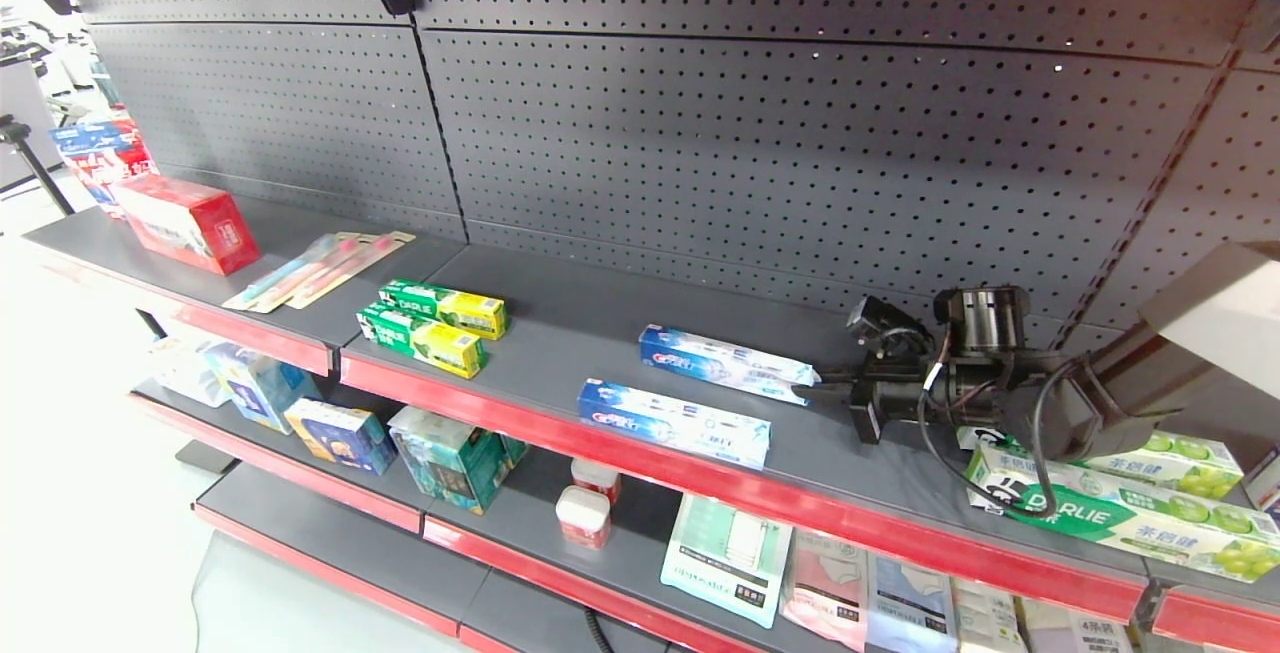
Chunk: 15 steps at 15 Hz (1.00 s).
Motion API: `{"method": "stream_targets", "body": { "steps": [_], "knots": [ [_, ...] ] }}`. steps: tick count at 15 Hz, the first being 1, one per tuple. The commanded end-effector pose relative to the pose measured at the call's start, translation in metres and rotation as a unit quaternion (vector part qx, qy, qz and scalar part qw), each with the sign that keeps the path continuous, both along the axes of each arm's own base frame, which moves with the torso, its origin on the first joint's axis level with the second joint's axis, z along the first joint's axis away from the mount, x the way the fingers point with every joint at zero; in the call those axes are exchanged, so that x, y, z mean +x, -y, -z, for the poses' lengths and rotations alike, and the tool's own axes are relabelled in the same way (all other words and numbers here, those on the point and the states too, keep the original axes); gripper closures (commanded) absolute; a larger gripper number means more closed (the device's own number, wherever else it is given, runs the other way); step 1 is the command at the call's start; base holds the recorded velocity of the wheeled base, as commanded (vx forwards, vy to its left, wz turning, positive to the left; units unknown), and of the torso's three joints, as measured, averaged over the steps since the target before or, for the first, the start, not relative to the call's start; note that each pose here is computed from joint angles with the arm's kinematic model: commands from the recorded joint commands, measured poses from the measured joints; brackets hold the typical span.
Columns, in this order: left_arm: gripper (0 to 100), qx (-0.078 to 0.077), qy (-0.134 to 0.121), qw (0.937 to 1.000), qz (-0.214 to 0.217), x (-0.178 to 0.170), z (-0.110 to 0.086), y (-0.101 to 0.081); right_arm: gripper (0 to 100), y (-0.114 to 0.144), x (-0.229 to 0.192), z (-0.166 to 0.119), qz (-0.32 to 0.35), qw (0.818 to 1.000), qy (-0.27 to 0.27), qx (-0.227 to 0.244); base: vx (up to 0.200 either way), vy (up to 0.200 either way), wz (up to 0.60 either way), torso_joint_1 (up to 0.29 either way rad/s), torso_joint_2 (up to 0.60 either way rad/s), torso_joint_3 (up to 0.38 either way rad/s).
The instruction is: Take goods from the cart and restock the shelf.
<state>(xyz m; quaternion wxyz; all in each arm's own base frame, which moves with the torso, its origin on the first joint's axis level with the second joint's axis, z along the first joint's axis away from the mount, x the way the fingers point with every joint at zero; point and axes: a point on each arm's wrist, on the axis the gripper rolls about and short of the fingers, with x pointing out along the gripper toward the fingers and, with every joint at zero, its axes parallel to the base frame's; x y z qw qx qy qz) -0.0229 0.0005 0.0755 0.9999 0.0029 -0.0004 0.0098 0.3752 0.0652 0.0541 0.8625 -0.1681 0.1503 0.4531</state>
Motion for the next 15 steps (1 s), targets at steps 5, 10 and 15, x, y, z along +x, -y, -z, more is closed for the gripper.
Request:
{"method": "stream_targets", "body": {
  "steps": [5,10,15],
  "knots": [
    [0,0.000,0.000,1.0000,0.000,0.0001,0.0000,0.0000,100,-0.0034,-0.0008,0.0005,-0.003,1.000,-0.004,0.003,0.000,0.000,0.00,0.000,0.00,0.000],
    [0,0.000,0.000,1.0000,0.000,0.0001,0.0000,0.0000,100,-0.0051,-0.0006,-0.0007,-0.004,1.000,-0.003,0.003,0.000,0.000,0.00,0.000,0.00,0.000],
    [0,0.000,0.000,1.0000,0.000,0.0001,0.0000,0.0000,100,-0.0045,-0.0034,0.0027,0.003,1.000,-0.011,-0.001,0.000,0.000,0.00,0.000,0.00,0.000]
  ]
}}
